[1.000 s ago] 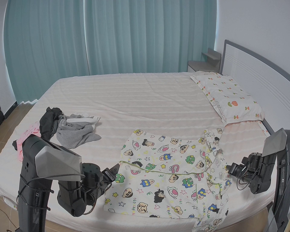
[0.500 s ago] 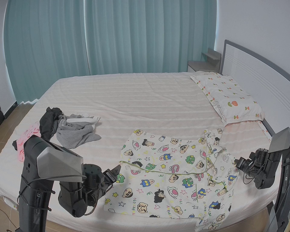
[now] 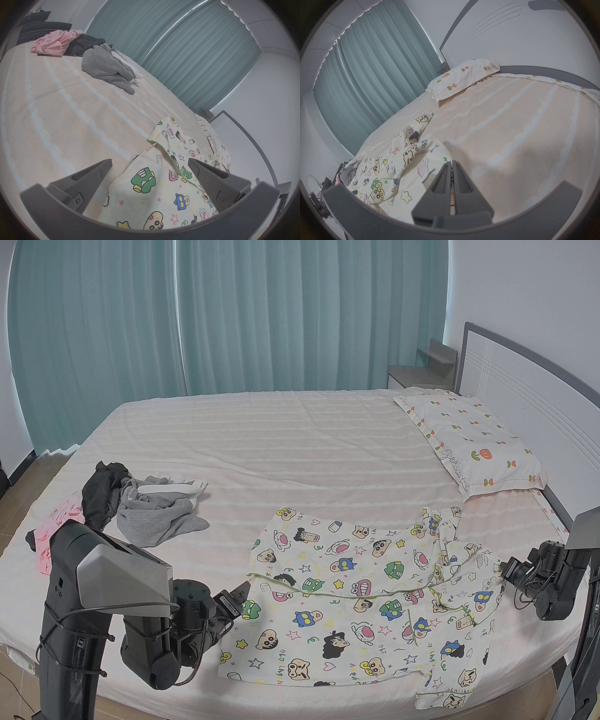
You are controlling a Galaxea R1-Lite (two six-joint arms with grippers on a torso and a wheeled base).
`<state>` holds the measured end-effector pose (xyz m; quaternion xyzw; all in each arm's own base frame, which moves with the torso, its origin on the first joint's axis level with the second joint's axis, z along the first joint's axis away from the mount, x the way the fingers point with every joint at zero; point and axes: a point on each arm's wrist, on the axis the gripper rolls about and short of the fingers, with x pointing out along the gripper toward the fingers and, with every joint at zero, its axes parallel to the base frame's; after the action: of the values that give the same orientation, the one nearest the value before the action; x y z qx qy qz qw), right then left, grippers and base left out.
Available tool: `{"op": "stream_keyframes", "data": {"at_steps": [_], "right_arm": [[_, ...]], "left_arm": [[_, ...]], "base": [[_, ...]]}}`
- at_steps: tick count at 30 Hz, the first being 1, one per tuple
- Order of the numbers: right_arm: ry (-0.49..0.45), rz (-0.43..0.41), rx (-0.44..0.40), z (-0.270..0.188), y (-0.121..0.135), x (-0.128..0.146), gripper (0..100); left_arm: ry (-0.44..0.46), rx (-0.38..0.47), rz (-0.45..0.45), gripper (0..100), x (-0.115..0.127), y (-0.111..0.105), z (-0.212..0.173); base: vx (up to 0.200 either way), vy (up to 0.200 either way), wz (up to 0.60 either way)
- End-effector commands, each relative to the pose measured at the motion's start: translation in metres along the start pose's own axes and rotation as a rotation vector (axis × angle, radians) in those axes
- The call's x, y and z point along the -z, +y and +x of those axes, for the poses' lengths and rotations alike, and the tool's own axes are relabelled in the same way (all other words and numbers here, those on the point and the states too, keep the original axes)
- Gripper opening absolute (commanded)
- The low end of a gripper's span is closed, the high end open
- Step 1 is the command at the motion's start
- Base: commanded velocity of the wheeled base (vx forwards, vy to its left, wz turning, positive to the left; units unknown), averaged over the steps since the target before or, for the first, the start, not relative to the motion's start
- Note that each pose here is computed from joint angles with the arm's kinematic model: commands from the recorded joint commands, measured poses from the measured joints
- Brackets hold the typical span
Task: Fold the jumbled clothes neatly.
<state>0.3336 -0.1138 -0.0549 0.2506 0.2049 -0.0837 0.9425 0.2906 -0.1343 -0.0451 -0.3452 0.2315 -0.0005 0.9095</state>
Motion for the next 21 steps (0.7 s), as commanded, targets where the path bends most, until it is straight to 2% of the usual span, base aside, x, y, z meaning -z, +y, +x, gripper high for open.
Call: {"op": "stream_keyframes", "data": {"at_steps": [1, 14, 21], "right_arm": [[-0.01, 0.006, 0.013, 0.0, -0.005, -0.004, 0], [-0.052, 0.014, 0.043, 0.003, -0.016, -0.017, 0], [-0.036, 0.011, 0.039, -0.001, -0.011, -0.013, 0]], "left_arm": [[-0.008, 0.01, -0.003, 100, 0.0, -0.001, 0.0], [-0.001, 0.013, -0.001, 100, 0.002, -0.002, -0.001], [0.012, 0.023, 0.004, 100, 0.005, -0.005, -0.003]], "base": [[0.0, 0.0, 0.0], [0.0, 0.0, 0.0], [0.0, 0.0, 0.0]]}}
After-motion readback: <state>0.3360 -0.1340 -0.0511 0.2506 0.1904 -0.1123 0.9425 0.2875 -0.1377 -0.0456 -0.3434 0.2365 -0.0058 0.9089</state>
